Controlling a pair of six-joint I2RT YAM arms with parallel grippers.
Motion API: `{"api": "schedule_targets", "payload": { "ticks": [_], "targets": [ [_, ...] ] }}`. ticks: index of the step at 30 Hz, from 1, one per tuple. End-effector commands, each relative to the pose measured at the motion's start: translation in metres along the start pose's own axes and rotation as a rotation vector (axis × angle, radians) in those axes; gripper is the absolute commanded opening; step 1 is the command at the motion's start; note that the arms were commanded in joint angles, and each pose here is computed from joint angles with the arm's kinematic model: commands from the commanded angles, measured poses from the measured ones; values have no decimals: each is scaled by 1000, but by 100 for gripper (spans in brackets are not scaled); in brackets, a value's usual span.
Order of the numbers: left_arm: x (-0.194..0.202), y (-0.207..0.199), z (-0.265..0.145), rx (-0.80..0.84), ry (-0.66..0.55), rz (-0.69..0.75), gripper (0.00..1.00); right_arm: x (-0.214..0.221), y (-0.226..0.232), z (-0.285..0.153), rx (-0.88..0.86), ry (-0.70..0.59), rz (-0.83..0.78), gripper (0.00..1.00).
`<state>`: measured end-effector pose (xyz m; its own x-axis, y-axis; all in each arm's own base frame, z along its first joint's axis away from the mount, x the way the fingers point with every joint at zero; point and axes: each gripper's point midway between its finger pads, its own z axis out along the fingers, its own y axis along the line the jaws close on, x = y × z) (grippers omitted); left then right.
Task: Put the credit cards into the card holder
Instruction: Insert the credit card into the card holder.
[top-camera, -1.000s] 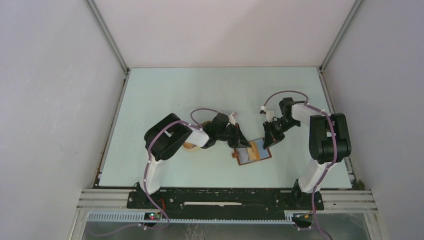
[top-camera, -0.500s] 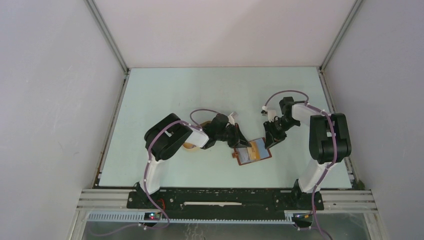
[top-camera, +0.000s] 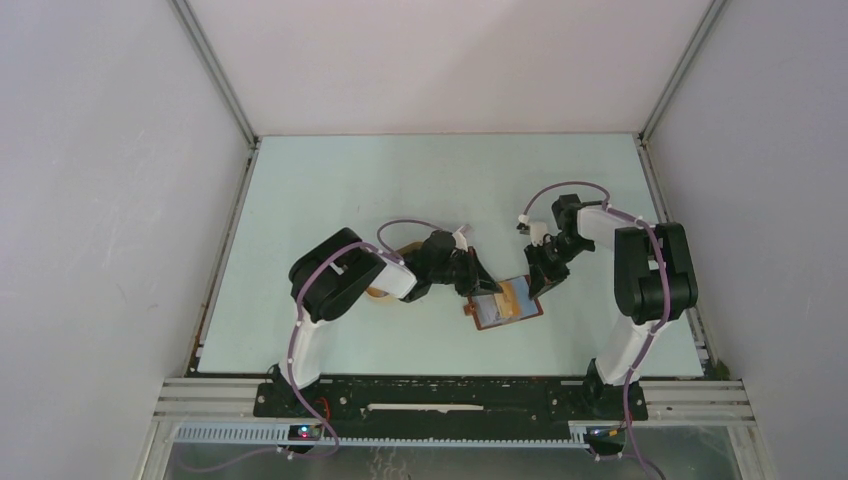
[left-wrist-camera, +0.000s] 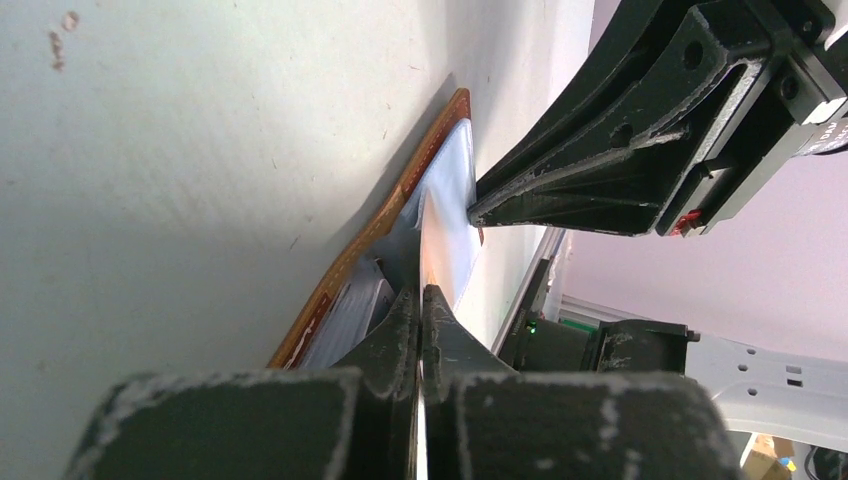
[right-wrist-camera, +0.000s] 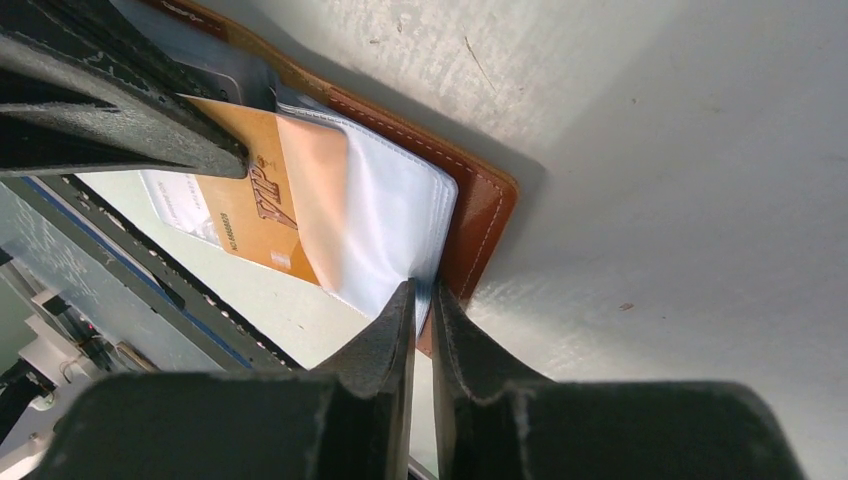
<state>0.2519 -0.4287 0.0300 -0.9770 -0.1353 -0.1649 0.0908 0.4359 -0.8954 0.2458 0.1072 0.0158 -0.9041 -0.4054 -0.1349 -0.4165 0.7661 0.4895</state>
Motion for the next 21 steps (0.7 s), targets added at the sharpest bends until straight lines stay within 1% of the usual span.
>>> {"api": "schedule_targets", "payload": {
  "ticks": [1,6,9,10,14,17,19,21],
  "targets": [
    [-8,6,0,-32,-65,10,0,-3,2,1,1,13,-5,16],
    [-5,4,6,-23,-49,13,0,-4,4,0,-6,6,-7,16],
    [-3,3,7,-20,-41,10,1,-6,5,-2,-10,-7,-6,18],
    [-3,3,7,-19,-40,8,1,-8,4,-4,-9,-16,-5,19],
    [-1,4,8,-23,-22,2,5,-16,4,-16,-10,-74,-20,30],
    [1,6,10,-27,-5,-6,7,-26,12,-31,-14,-145,-75,35],
    [2,7,11,-27,3,-7,9,-34,23,-41,-27,-196,-136,36],
    [3,8,11,-31,9,-12,10,-40,38,-50,-54,-242,-206,34]
  ]
}}
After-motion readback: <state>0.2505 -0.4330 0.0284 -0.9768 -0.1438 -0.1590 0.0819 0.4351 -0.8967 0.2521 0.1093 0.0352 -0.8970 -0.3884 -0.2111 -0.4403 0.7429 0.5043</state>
